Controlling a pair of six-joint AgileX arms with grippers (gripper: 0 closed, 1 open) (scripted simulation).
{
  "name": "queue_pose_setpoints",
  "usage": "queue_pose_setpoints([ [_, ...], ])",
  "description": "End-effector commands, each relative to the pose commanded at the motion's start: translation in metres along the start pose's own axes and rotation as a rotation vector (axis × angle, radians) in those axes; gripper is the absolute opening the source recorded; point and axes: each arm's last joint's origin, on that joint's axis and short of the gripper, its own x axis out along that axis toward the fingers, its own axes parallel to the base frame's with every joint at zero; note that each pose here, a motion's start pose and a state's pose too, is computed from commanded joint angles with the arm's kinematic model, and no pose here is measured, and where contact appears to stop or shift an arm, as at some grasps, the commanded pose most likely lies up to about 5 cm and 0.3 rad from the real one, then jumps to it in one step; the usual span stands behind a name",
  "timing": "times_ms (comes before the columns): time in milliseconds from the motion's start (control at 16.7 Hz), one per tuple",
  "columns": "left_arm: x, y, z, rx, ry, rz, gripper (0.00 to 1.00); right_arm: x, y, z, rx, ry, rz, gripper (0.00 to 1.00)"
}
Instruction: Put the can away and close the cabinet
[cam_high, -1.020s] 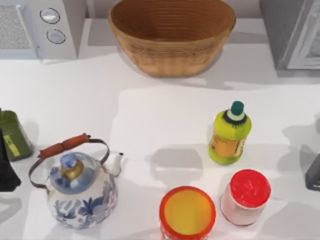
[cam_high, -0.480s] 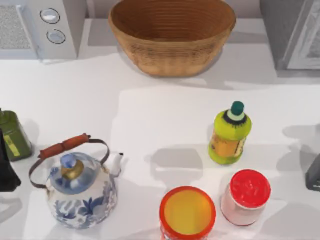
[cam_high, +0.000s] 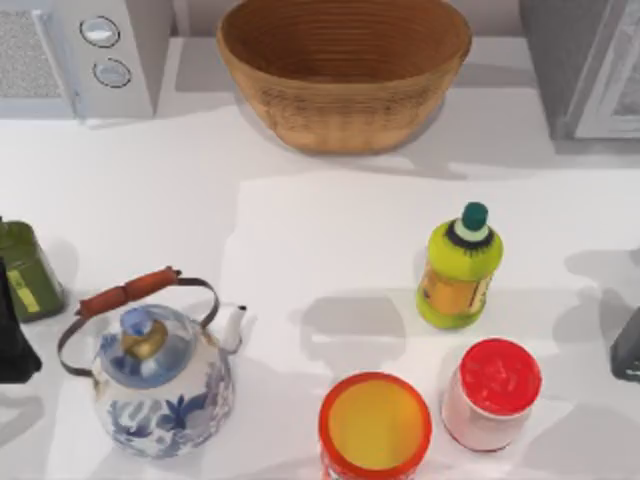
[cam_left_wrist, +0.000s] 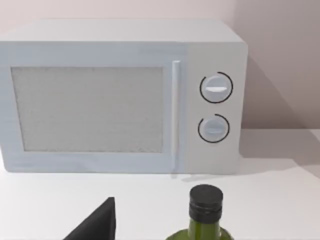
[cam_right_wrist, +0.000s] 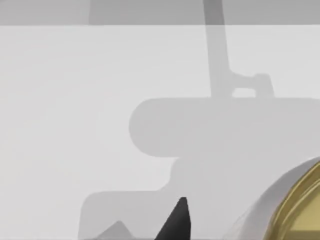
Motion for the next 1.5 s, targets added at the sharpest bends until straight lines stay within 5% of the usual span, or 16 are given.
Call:
queue_pose_setpoints([
  [600,0.000,0.000,0.000,0.000,0.000,0.000,1.00,-0.002,-0.003,0.008,-0.001,-0.003,-0.008,0.00],
  [1260,0.000,0.000,0.000,0.000,0.000,0.000,1.00,-0.081,-0.003,0.106,0.006,0.016,-0.003,0.00],
  [1500,0.000,0.000,0.000,0.000,0.000,0.000,1.00,-0.096,-0.001,0.116,0.002,-0.002,-0.002,0.00],
])
